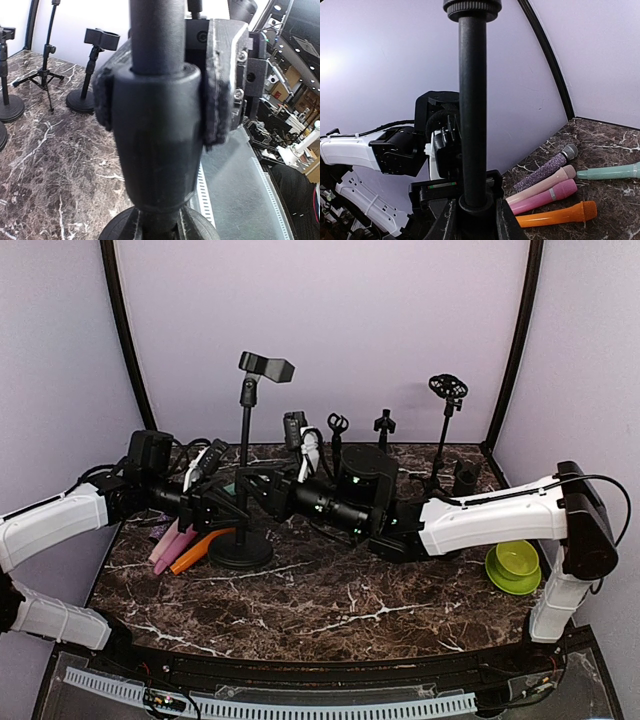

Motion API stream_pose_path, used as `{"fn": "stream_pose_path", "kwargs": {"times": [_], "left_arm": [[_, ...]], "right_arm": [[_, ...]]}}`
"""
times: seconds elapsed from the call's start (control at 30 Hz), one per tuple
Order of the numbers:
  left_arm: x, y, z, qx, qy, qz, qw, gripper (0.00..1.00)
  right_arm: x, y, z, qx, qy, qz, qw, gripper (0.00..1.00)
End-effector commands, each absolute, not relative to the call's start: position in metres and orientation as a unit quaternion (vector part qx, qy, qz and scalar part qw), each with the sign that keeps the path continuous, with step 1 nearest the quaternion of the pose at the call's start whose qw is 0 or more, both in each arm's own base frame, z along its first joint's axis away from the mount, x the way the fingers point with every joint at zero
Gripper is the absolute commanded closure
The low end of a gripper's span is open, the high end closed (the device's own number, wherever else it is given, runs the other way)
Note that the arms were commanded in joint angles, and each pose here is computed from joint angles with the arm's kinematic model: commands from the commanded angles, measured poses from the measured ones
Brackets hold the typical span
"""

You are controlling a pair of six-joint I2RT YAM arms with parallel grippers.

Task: Remove the microphone from the stand
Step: Unscrew the knob on the stand of the microphone stand.

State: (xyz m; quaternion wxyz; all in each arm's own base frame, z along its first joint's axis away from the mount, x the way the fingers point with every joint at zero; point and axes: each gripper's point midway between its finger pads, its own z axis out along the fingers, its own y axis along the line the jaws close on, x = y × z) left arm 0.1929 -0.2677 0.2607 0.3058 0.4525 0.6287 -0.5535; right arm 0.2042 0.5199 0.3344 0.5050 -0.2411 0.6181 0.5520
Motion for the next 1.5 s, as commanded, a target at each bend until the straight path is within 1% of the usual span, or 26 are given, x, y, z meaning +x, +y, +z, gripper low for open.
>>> {"fn": "stream_pose_path", "kwargs": {"times": [0.0,0.17,0.23,0.3,0.4,0.43,0.47,0.5,0.57,0.63,0.67,0.73,0.87,1.03,1.17,1.47], "left_arm": [[0.178,-0.268,0.295,0.478,0.57,-0.593,0.308,1.0],[0.167,-0.267,0.315,0.483,0.536,-0.628,0.291,1.0],[0.164,-0.267,0.319,0.484,0.531,-0.634,0.288,1.0],[0.164,-0.266,0.321,0.484,0.528,-0.637,0.286,1.0],[0.163,-0.266,0.323,0.484,0.528,-0.636,0.287,1.0],[0.164,-0.266,0.323,0.484,0.528,-0.635,0.289,1.0],[0.165,-0.267,0.323,0.483,0.53,-0.633,0.292,1.0],[0.167,-0.267,0.323,0.482,0.532,-0.629,0.298,1.0],[0.172,-0.268,0.322,0.481,0.538,-0.618,0.313,1.0],[0.178,-0.27,0.32,0.48,0.547,-0.602,0.329,1.0],[0.182,-0.27,0.318,0.479,0.554,-0.593,0.336,1.0],[0.189,-0.271,0.316,0.476,0.566,-0.577,0.347,1.0],[0.206,-0.272,0.306,0.467,0.597,-0.535,0.373,1.0],[0.218,-0.27,0.299,0.463,0.617,-0.504,0.39,1.0],[0.219,-0.27,0.297,0.464,0.619,-0.499,0.391,1.0],[0.218,-0.27,0.298,0.466,0.617,-0.496,0.395,1.0]], "right_arm": [[0.177,0.502,0.407,-0.251,0.516,0.644,0.507,1.0],[0.147,0.481,0.423,-0.306,0.418,0.748,0.414,1.0],[0.133,0.483,0.423,-0.345,0.396,0.761,0.381,0.98],[0.127,0.487,0.421,-0.366,0.395,0.76,0.364,0.94],[0.128,0.486,0.42,-0.367,0.395,0.761,0.361,0.82],[0.135,0.487,0.417,-0.358,0.407,0.756,0.368,0.75],[0.147,0.489,0.413,-0.34,0.431,0.745,0.379,0.59],[0.163,0.494,0.405,-0.319,0.469,0.721,0.397,0.5],[0.205,0.496,0.387,-0.253,0.559,0.649,0.45,0.35],[0.233,0.486,0.376,-0.199,0.612,0.588,0.49,0.24],[0.24,0.481,0.372,-0.181,0.628,0.565,0.504,0.23],[0.244,0.476,0.372,-0.167,0.642,0.527,0.531,0.24],[0.229,0.491,0.375,-0.194,0.656,0.472,0.556,0.3],[0.222,0.51,0.369,-0.219,0.67,0.446,0.552,0.35],[0.222,0.52,0.362,-0.224,0.681,0.435,0.545,0.42],[0.234,0.513,0.351,-0.199,0.71,0.384,0.556,0.48]]}}
